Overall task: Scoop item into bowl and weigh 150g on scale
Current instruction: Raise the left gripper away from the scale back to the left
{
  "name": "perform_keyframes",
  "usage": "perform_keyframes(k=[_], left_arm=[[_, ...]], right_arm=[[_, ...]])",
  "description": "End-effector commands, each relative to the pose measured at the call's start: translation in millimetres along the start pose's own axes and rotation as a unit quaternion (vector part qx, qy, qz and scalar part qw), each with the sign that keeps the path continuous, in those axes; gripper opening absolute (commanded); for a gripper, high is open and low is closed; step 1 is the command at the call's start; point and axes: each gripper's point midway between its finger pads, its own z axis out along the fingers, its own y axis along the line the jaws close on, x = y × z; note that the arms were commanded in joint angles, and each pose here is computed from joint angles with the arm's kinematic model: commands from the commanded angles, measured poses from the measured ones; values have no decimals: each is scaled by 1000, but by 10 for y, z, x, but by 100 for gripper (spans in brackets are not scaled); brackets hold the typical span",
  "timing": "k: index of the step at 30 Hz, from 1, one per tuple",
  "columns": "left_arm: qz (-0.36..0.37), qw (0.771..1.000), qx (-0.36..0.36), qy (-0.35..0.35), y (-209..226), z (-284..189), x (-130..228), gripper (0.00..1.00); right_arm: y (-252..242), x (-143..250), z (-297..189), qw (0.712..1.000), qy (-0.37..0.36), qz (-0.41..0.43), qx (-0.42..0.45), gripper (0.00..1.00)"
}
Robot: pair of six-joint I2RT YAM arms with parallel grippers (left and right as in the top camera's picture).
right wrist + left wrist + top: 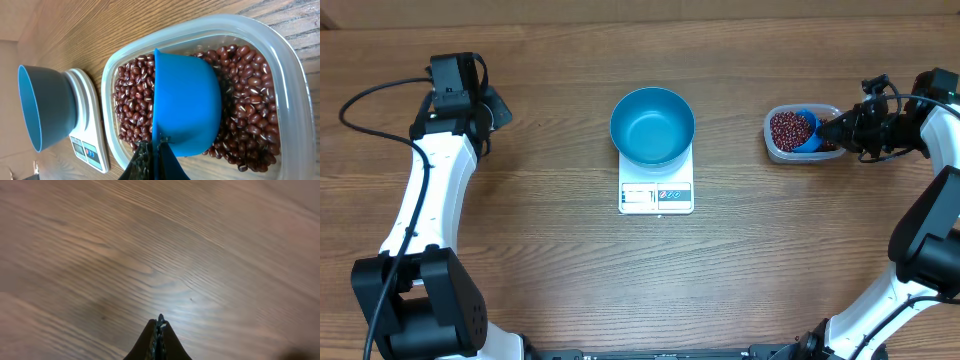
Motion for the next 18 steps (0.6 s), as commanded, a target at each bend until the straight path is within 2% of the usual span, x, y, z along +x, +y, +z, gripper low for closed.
perform_keyframes(k=[1,6,7,10,13,18], left_arm=[[52,990,130,0,-490,-321,-145,4],[59,971,233,18,-842,-608,-152,5],[62,958,277,32,-975,-701,-100,7],[64,940,329,56,-1121,-816,-7,9],[62,932,348,74,-1162,-865,67,9],[57,936,336,91,-1112,-843,145,11]], right_arm=[[-161,160,222,999,34,15,25,4],[-130,158,199,998,30,59,9,4],[-145,173,197,997,33,63,13,4],[-156,214,195,997,40,68,17,4],[-95,247,193,996,46,76,1,4],[-84,265,172,995,48,84,-7,4]])
